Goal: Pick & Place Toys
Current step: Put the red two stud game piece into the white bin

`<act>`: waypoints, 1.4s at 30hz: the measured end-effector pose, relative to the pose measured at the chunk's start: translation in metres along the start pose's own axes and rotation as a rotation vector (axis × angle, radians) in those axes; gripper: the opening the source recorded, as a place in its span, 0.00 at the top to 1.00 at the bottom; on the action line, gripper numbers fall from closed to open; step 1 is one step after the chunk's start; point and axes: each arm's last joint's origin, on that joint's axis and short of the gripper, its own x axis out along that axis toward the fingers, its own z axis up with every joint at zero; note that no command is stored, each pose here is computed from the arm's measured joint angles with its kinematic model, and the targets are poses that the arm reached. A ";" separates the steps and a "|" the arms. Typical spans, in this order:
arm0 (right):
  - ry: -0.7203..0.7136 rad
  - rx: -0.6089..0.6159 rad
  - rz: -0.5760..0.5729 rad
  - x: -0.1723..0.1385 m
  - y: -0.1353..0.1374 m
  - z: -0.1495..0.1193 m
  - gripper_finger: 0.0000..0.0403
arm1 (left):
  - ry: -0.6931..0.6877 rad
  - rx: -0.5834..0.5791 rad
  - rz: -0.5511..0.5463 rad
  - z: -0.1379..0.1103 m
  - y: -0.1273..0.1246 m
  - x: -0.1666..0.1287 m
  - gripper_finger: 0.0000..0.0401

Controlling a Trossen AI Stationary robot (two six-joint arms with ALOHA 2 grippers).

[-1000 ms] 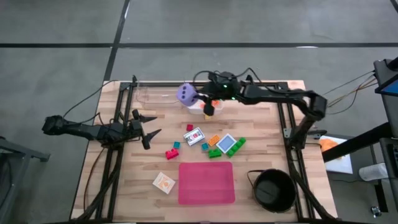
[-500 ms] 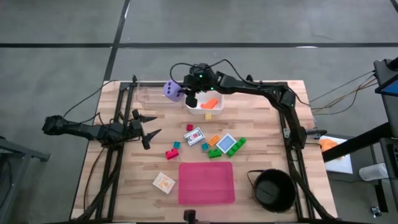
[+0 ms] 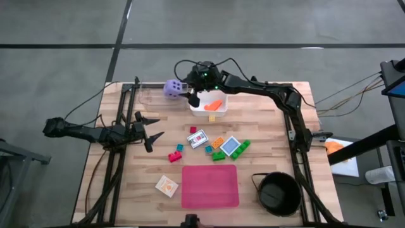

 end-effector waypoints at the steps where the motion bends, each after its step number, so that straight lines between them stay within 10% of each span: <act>1: -0.008 0.001 0.027 0.000 0.001 0.001 0.17 | 0.000 0.000 0.000 0.000 0.000 0.000 0.24; 21: -0.694 0.000 0.080 -0.007 0.037 -0.010 0.16 | -0.012 -0.008 0.000 0.001 0.000 0.000 0.24; 42: -0.476 -0.054 -0.114 -0.140 0.101 -0.082 0.16 | 0.058 0.000 -0.016 -0.003 -0.002 0.003 0.25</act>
